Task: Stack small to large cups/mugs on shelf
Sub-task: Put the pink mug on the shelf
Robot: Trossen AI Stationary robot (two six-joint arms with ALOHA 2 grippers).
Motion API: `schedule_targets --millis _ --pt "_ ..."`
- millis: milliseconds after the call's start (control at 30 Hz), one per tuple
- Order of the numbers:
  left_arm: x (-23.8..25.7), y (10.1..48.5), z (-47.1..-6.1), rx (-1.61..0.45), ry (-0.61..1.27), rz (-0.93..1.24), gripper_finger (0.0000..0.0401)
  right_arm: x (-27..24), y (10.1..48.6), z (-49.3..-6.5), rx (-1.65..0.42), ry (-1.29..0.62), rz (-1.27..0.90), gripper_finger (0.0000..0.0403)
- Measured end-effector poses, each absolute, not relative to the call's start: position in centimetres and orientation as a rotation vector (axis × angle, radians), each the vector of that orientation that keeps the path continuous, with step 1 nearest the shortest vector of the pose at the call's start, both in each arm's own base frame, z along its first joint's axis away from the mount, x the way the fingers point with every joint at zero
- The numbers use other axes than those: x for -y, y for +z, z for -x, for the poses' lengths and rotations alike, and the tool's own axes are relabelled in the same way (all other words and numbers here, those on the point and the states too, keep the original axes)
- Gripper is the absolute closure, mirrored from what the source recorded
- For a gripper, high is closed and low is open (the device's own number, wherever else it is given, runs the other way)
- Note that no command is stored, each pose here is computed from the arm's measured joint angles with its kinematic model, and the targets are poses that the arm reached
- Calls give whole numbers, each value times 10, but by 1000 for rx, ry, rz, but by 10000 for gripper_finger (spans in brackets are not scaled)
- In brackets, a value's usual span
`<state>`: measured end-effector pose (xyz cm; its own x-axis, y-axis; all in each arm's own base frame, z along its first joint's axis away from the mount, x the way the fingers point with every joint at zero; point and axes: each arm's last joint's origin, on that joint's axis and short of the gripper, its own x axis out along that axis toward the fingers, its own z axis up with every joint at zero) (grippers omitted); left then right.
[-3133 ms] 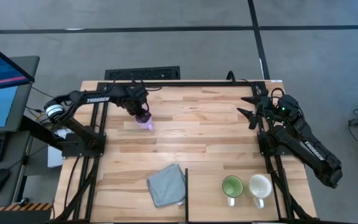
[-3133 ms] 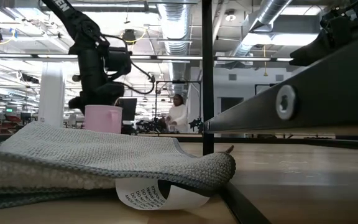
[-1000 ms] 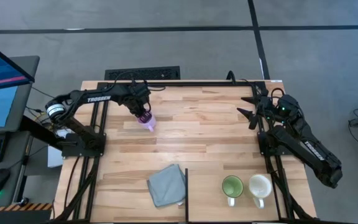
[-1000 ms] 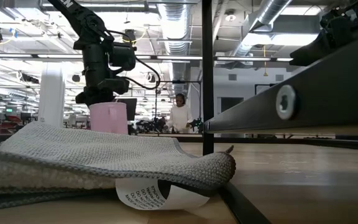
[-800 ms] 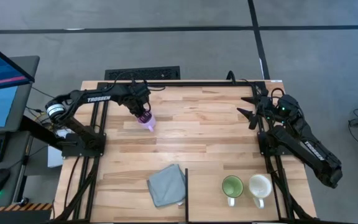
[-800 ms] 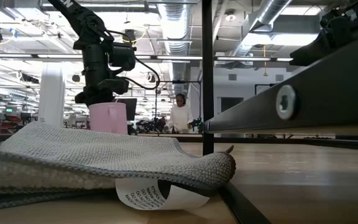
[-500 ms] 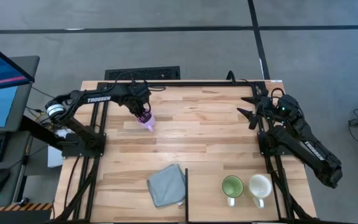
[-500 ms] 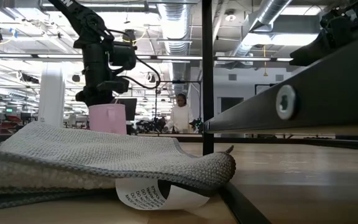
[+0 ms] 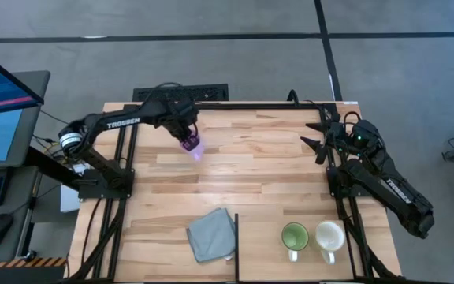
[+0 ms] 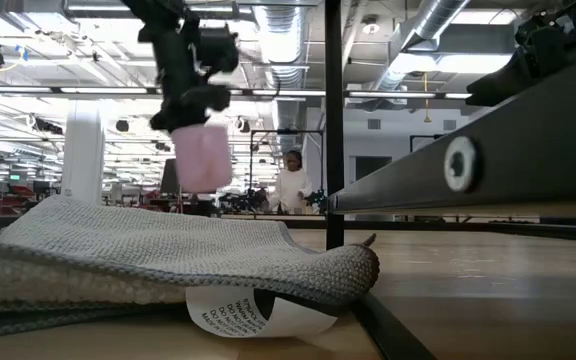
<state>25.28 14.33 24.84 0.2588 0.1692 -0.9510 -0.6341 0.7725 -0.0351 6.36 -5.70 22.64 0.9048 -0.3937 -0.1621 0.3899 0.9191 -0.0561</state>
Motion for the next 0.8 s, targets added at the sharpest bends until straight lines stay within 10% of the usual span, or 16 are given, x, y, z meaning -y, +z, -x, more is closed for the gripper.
schedule_targets --millis 800 --pt "-88 363 -351 -994 312 205 401 57 226 -63 -177 -405 18 106"
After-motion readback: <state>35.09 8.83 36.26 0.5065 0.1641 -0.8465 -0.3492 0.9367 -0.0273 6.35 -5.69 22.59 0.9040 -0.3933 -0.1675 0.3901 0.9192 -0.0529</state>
